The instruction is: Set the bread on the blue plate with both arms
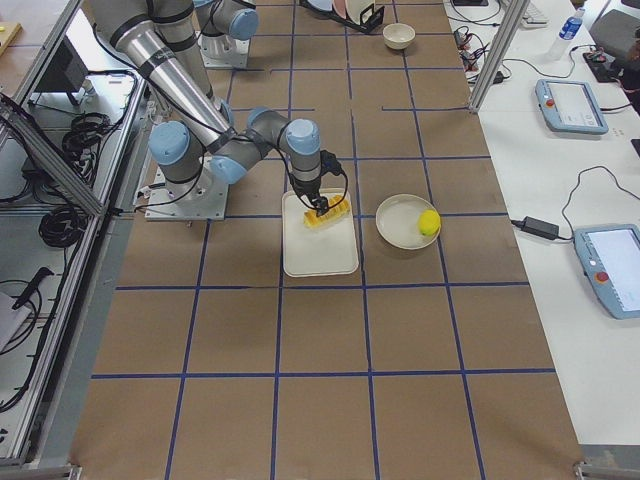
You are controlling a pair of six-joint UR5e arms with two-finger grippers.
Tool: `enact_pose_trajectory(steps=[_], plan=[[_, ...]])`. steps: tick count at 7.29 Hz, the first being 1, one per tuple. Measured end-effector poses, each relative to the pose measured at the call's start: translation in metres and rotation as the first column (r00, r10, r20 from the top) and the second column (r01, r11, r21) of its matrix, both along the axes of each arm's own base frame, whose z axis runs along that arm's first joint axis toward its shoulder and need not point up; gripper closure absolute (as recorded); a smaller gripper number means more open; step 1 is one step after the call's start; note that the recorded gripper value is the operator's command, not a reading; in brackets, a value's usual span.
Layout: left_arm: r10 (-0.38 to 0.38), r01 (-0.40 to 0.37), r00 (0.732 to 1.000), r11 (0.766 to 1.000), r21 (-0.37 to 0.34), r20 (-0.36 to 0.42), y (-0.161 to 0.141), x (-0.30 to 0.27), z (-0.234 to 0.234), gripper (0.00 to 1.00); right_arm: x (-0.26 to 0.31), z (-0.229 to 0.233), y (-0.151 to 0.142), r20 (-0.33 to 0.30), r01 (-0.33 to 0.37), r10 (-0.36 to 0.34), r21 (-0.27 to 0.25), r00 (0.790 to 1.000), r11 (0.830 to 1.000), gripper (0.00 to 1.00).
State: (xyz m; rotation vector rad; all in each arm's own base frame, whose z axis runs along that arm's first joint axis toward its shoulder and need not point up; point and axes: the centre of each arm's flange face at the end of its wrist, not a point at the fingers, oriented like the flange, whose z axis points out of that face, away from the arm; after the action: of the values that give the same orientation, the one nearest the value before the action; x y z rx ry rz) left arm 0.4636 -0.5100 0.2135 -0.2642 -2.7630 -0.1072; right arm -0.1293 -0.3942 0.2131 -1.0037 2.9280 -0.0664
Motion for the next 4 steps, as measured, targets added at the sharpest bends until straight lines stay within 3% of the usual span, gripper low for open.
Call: enact_pose_trajectory(steps=[2, 4], plan=[[-0.005, 0.005, 1.0, 1.0, -0.021, 0.029, -0.003, 0.002, 0.022, 0.97, -0.003, -0.009, 0.0, 0.018, 0.011, -0.011, 0.01, 1.0, 1.0, 0.0], [-0.029, 0.033, 0.997, 0.998, -0.059, 0.073, -0.003, 0.001, 0.073, 0.96, -0.001, -0.005, -0.004, 0.008, 0.008, -0.008, -0.021, 1.0, 1.0, 0.01]])
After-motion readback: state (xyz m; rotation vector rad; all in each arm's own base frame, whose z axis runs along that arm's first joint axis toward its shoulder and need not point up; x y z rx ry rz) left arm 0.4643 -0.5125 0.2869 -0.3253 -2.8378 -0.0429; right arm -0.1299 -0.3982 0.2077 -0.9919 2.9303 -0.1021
